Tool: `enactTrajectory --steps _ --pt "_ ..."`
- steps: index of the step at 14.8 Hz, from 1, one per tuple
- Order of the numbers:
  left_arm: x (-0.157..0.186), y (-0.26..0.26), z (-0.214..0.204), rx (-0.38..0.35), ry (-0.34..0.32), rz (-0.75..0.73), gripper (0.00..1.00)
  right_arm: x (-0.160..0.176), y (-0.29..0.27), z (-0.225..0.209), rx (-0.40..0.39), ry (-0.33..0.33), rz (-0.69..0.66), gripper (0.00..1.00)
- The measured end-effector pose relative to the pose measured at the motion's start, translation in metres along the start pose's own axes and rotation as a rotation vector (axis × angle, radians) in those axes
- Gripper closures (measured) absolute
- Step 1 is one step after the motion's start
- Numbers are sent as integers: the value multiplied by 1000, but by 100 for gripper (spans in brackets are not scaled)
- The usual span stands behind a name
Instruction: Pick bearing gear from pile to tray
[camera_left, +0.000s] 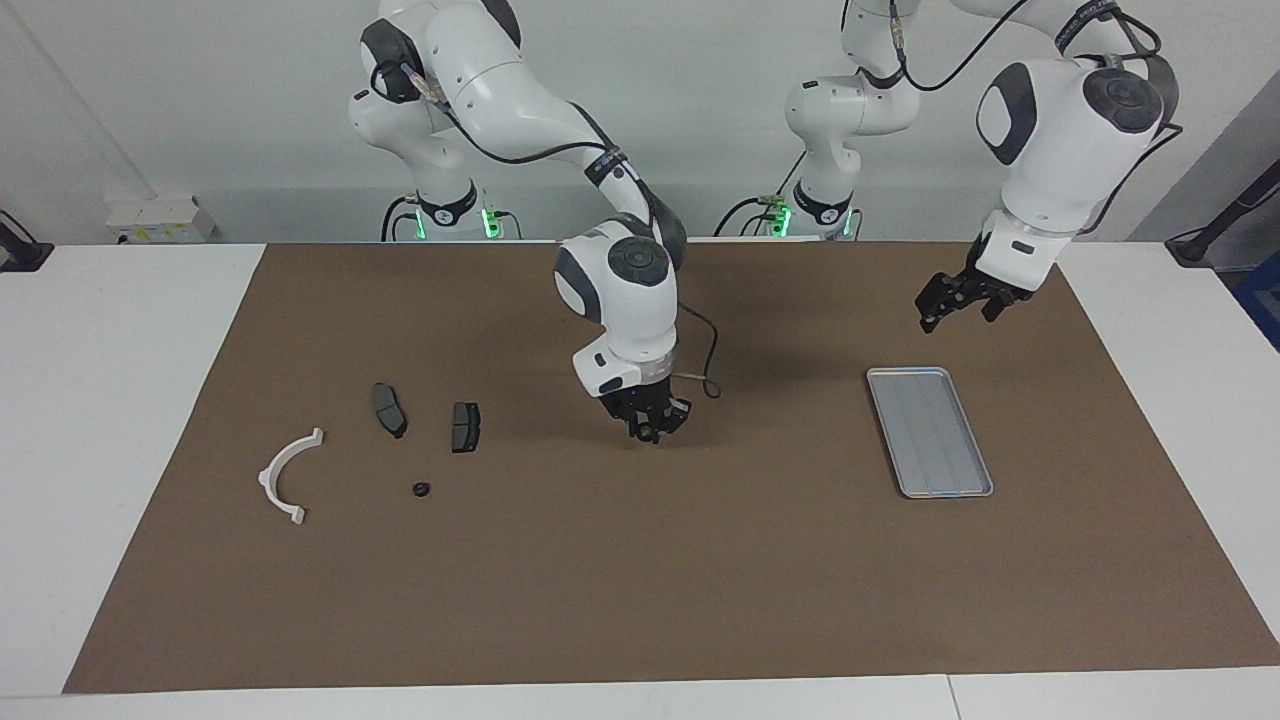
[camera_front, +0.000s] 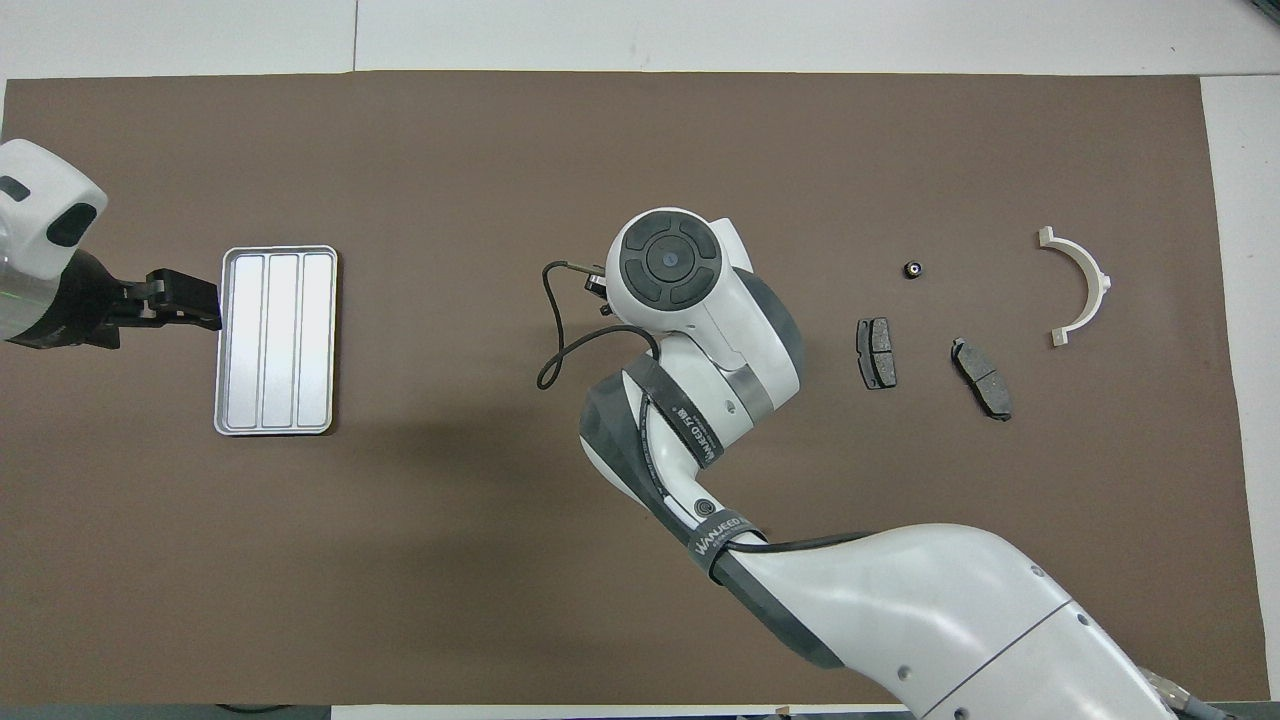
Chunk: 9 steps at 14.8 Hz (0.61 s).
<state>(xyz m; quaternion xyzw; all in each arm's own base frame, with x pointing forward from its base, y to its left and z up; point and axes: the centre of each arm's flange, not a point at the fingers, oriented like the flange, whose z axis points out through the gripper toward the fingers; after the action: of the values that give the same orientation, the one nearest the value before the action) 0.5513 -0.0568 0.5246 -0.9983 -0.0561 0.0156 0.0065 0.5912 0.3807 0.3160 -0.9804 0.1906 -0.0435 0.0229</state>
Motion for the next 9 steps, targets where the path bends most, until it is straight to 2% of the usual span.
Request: enactTrajectory --steps 7,9 --pt "-7 55 31 2 -9 -48 0 -20 1 22 0 -7 -24 65" --pt "-7 58 34 0 -12 -52 0 -16 4 24 5 -2 -24 51"
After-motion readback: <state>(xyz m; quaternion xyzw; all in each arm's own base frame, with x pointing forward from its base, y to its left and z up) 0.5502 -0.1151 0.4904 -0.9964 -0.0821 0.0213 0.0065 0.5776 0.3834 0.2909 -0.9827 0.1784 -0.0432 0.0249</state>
